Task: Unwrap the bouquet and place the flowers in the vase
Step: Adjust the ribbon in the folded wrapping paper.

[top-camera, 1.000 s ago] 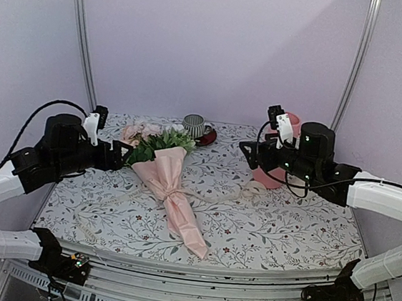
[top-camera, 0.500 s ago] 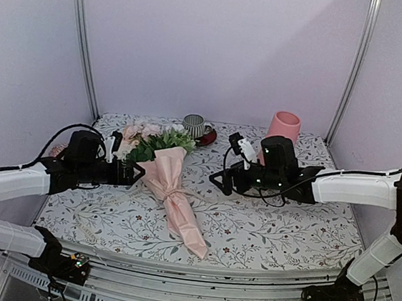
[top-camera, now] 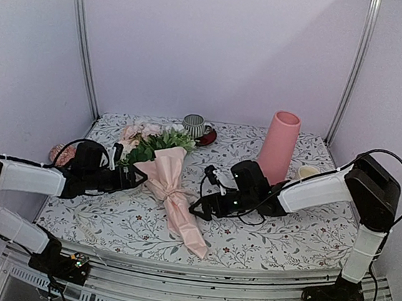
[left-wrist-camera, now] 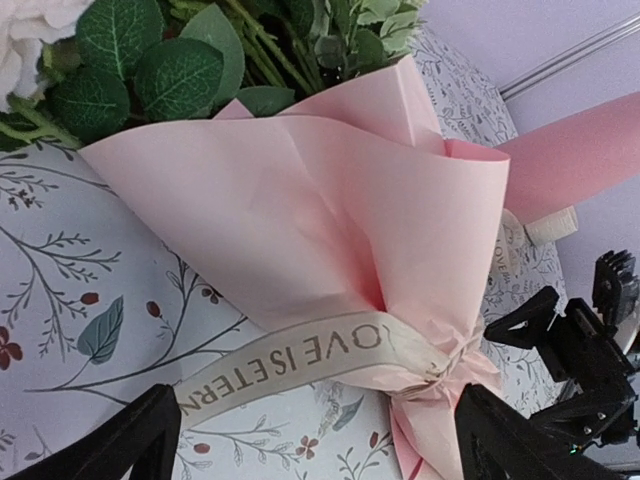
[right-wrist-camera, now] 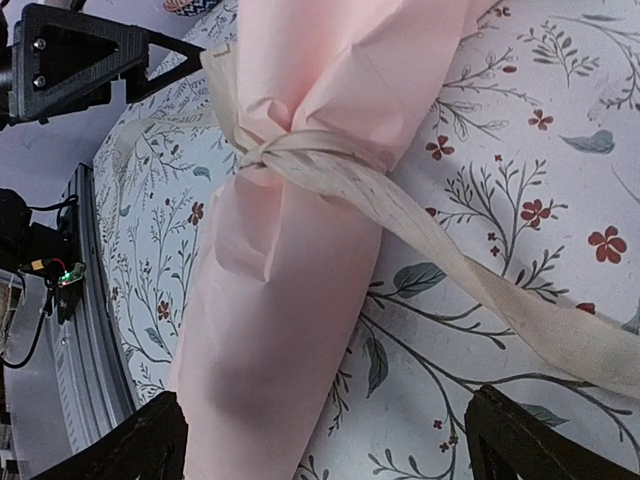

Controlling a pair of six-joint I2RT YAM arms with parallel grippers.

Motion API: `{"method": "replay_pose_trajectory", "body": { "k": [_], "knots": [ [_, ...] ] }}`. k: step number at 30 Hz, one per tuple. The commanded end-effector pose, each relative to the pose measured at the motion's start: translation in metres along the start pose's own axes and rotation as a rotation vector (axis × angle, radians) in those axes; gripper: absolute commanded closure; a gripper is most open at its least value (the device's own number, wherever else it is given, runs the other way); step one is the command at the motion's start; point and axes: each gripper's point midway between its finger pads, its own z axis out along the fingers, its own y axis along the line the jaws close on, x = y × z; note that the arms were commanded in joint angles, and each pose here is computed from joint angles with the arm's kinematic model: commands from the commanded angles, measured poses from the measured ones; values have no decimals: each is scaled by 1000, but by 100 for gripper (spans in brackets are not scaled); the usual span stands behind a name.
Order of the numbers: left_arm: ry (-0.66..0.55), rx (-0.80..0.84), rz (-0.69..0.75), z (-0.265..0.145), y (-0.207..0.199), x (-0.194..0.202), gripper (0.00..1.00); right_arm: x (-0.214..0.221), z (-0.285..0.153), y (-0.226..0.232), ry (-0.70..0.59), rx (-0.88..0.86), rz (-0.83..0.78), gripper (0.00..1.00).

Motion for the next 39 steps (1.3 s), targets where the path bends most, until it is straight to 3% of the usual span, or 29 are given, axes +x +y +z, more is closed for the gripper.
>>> {"method": "replay_pose_trajectory", "body": {
  "k": [1,15,19,25,28,31,35,39],
  "knots": [
    [-39,50,-30,7,1,-7,2,-8,14,12,-20,-72,51,1],
    [-24,200,-9,29,-12,-1,6,20,23,17,55,-109,63,2],
    [0,199,74,29,-22,4,17,17,16,13,34,-78,47,3],
    [23,108,333,18,-49,19,35,14,17,16,31,-87,29,7],
    [39,87,425,14,-63,29,50,11,19,15,24,-84,24,10],
    [55,49,441,19,-62,29,63,6,19,16,12,-82,14,15],
    [80,-14,453,29,-59,27,71,0,18,18,-3,-83,5,16],
    [6,-315,389,19,-14,7,73,0,16,18,-8,-75,2,16]
  ]
}}
